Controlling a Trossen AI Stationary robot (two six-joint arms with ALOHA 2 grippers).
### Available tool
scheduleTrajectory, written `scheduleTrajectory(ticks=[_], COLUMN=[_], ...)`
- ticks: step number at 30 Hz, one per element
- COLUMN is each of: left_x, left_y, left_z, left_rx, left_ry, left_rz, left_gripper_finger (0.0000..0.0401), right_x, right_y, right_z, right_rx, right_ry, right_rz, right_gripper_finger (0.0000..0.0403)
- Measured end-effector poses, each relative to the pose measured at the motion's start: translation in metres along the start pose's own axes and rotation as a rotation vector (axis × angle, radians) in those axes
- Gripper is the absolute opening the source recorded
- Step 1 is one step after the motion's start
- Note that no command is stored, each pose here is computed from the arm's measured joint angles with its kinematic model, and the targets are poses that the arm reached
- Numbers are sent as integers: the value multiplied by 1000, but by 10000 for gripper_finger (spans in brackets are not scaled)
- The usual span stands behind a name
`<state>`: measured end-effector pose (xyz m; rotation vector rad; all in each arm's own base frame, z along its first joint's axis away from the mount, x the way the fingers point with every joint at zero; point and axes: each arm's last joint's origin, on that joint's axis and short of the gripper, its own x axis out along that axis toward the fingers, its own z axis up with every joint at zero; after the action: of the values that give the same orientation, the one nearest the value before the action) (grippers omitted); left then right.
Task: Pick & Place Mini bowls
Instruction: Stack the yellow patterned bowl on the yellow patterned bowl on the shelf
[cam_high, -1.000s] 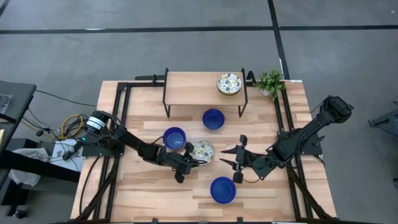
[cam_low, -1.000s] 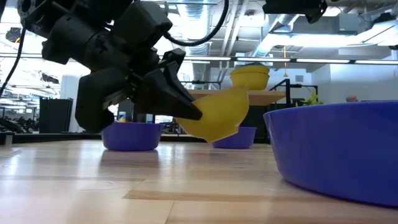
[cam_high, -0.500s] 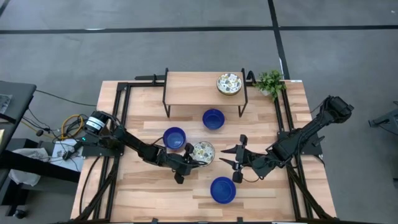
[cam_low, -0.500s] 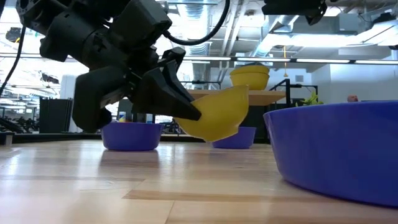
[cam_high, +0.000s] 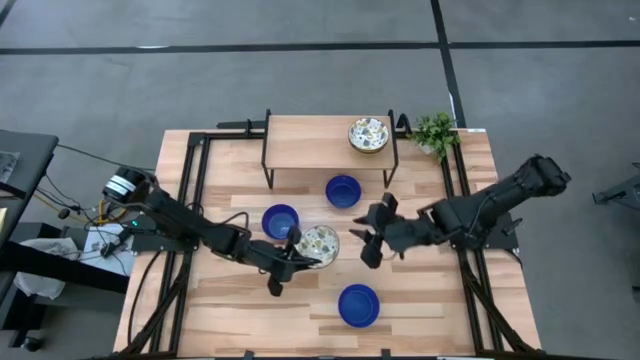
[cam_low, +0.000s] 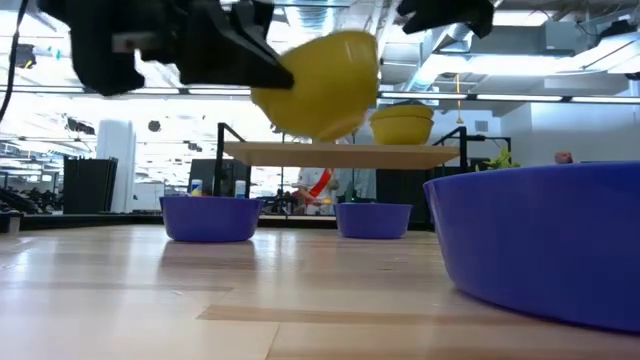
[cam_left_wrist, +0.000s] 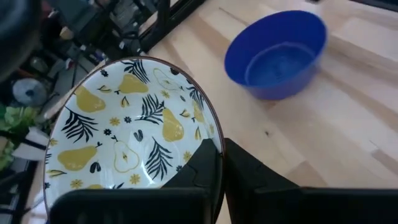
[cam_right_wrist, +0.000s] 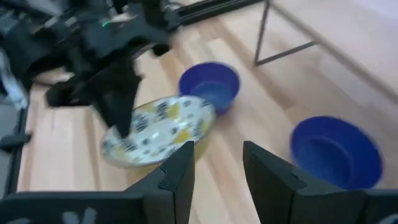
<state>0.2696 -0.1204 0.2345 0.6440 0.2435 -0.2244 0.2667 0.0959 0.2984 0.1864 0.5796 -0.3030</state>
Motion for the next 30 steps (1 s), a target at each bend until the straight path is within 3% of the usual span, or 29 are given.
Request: scheduleTrajectory(ticks=[7, 12, 16, 30], left_x=[-10, -8, -7, -6], left_y=[2, -1, -1, -2], left_z=[7, 6, 5, 1], left_rx=[17, 44, 62, 35], left_ry=[-90, -96, -90, -46], left_rz=[-120, -151, -148, -134], left_gripper_finger=[12, 12, 11, 12], right_x=[7, 18, 36, 84], right_y=[-26, -42, -38, 0], right_z=[37, 39, 35, 54], right_rx=[120, 137, 122, 21], right_ry=[49, 183, 279, 373], right_rz=[138, 159, 157, 261], right_gripper_finger=[124, 120, 117, 118])
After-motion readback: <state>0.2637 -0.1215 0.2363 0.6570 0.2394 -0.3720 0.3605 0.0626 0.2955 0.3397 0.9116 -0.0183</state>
